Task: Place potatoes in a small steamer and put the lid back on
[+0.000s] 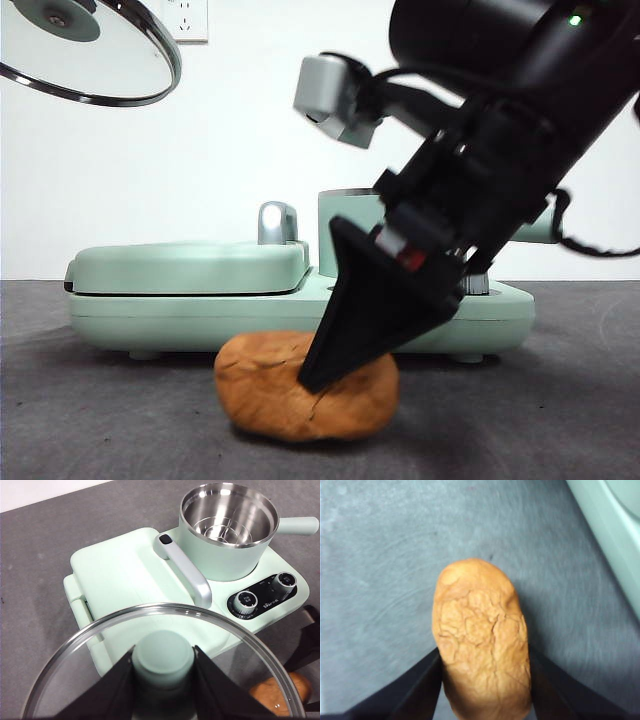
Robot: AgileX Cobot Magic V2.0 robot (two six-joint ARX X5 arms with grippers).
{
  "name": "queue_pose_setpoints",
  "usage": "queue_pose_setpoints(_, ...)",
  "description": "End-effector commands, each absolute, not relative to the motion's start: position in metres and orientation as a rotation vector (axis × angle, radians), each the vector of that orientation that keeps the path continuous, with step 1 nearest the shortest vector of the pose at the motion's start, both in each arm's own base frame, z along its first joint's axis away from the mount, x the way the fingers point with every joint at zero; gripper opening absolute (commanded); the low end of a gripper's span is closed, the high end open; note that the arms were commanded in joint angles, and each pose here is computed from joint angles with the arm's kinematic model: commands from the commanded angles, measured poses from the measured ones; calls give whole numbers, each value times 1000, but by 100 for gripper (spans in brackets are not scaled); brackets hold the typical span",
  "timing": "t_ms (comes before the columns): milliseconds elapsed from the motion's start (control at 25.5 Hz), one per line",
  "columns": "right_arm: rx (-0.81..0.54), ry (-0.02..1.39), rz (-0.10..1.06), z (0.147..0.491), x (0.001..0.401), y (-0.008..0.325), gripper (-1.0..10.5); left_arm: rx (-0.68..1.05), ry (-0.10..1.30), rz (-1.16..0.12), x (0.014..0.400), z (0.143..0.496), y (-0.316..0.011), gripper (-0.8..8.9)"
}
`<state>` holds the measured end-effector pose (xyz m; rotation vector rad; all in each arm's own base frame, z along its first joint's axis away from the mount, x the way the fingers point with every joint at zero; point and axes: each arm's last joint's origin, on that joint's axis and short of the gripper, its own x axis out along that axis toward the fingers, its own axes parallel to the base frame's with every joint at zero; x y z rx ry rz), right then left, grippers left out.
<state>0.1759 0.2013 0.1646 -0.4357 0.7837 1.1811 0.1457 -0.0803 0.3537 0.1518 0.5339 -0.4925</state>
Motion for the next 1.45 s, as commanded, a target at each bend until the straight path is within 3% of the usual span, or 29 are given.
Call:
queue_pose_setpoints(39, -344, 805, 1143, 181, 172, 198, 180, 139, 475, -496, 146, 362, -81, 9)
queue_pose_setpoints(274, -151, 922, 962, 243, 164, 164, 180, 138, 470, -496, 146, 363, -81, 9)
queue_pose_setpoints(431, -107, 978, 798, 297, 171, 145, 180, 138, 470, -496, 147, 363, -81, 9)
queue_pose_setpoints(549, -92, 982, 732, 319, 184, 139, 180, 137, 470, -496, 147, 363, -82, 8)
queue_pose_setpoints(823, -80, 933, 679, 334, 225, 140, 180, 137, 470, -496, 147, 363, -81, 9)
queue_pose_setpoints(1450, -104, 918, 604, 327, 342, 156, 180, 134, 471, -495, 147, 363, -81, 9)
